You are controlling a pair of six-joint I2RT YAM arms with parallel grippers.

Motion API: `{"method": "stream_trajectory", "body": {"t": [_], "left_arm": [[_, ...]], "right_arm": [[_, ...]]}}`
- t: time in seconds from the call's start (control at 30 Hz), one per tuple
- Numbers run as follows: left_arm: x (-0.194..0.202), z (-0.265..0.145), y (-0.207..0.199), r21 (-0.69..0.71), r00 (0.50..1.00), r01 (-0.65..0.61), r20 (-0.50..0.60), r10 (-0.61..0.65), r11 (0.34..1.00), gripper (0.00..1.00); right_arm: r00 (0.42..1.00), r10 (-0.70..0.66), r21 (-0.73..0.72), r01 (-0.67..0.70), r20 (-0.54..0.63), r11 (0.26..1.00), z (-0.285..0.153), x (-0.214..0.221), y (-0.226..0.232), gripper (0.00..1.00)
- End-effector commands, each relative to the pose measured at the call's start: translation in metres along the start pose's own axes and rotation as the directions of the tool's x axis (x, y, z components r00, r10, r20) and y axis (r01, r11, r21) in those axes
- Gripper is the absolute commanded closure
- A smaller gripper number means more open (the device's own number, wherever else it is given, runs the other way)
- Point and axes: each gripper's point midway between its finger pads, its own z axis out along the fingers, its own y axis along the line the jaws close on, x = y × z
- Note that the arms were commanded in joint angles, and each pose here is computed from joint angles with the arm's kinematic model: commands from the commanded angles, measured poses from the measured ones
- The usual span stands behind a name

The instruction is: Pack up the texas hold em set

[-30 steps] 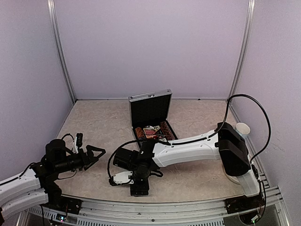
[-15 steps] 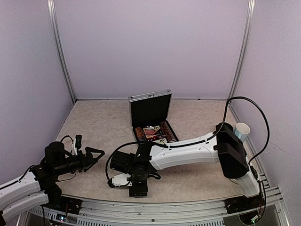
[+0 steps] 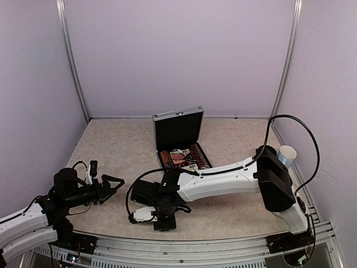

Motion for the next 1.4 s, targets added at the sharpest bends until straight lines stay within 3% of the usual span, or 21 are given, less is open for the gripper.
{"method": "stream_trajectory", "body": {"t": [0.0,0.13,0.57,0.83,0.97,1.37], "left_arm": [[-0.002,0.000,0.001,0.003,1.000,-0.006,0.006,0.006,1.000,0.01],[-0.001,0.000,0.001,0.004,1.000,-0.006,0.005,0.006,1.000,0.01],[0.000,0.000,0.000,0.010,1.000,-0.001,0.002,0.001,1.000,0.01],[0.000,0.001,0.000,0.014,1.000,0.004,0.002,-0.004,1.000,0.01],[0.001,0.001,0.001,0.015,1.000,0.003,-0.002,-0.003,1.000,0.01],[0.002,0.003,0.003,0.006,1.000,0.000,-0.010,0.000,1.000,0.01]], "right_arm": [[0.969,0.006,-0.069,-0.024,-0.246,0.997,0.047,0.067,0.014,0.58],[0.973,0.018,-0.049,-0.030,-0.228,0.998,0.041,0.063,0.008,0.64],[0.998,0.065,0.105,-0.063,-0.019,0.993,-0.024,0.016,-0.037,0.63],[0.985,0.104,0.080,-0.094,-0.137,0.992,-0.003,0.051,-0.036,0.39],[0.988,0.106,0.054,-0.100,-0.116,0.993,0.003,0.047,-0.034,0.32],[0.991,0.083,-0.043,-0.088,-0.101,0.995,0.020,0.035,-0.028,0.31]]}}
